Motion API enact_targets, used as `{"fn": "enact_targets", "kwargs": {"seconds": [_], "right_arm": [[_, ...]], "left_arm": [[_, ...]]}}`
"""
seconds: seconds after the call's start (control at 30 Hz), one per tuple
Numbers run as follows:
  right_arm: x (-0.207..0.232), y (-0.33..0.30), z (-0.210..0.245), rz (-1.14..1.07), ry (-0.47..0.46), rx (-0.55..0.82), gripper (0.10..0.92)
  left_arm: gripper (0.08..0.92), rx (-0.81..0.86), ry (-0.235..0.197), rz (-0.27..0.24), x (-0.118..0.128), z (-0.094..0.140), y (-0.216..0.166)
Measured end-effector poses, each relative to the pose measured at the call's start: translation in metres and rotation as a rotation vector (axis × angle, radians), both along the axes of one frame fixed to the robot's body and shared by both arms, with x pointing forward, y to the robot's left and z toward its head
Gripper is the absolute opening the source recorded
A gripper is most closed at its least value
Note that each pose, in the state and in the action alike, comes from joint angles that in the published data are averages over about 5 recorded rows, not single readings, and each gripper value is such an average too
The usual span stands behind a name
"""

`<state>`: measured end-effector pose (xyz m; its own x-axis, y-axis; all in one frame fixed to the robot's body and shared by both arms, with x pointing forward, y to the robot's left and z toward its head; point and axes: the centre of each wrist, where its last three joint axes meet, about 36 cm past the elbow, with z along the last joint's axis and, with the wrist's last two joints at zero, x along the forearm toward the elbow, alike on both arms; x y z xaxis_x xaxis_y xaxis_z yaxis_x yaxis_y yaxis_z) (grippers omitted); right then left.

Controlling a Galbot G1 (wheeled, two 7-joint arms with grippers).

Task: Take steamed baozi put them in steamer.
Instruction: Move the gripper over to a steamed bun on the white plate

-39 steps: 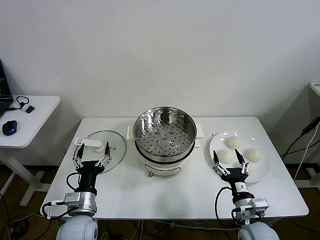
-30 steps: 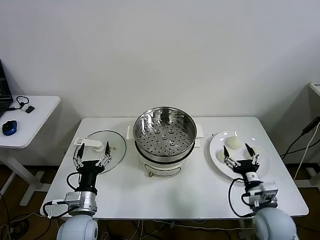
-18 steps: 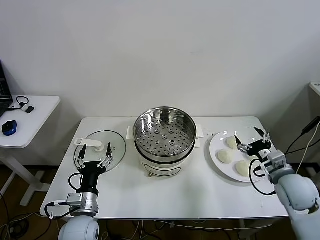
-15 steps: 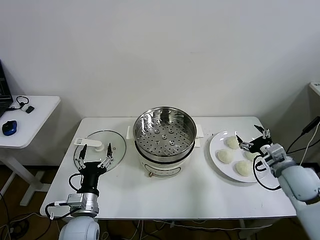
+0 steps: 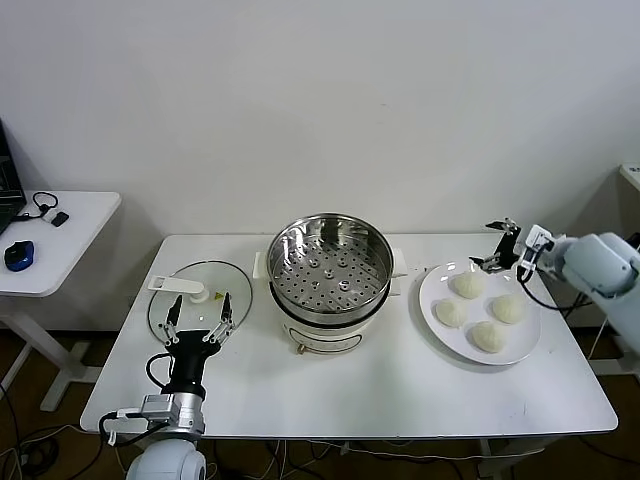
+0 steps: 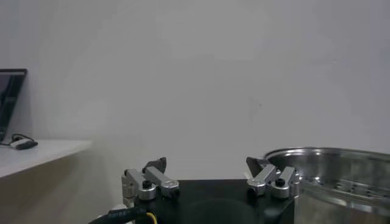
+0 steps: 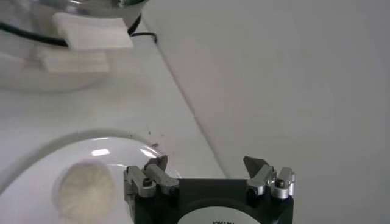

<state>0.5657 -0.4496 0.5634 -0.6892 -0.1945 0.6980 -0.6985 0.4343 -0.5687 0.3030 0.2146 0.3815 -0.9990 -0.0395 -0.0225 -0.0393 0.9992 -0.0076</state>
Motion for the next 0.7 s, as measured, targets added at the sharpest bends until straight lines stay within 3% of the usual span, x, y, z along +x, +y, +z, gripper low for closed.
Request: {"fn": "enact_targets", "kwargs": {"seconds": [0.23,0.53,0.7], "right_arm": [[0.045,-0.006,0.029,0.125,0.132,-0.081,0.823],[0.069,-0.018,-0.010,0.241,0.430,-0.230,0.823],[0.085,-0.027,-0.018,0.271,0.515,-0.293,0.823]], "left_arm": [[0.823,-0.014,-0.002,-0.010,-0.002,-0.003,-0.002],[0.823,-0.024,-0.001,-0.009,-0.003,-0.008,0.000],[0.823,-0.029,-0.005,0.002,-0.002,-0.011,0.002]]}}
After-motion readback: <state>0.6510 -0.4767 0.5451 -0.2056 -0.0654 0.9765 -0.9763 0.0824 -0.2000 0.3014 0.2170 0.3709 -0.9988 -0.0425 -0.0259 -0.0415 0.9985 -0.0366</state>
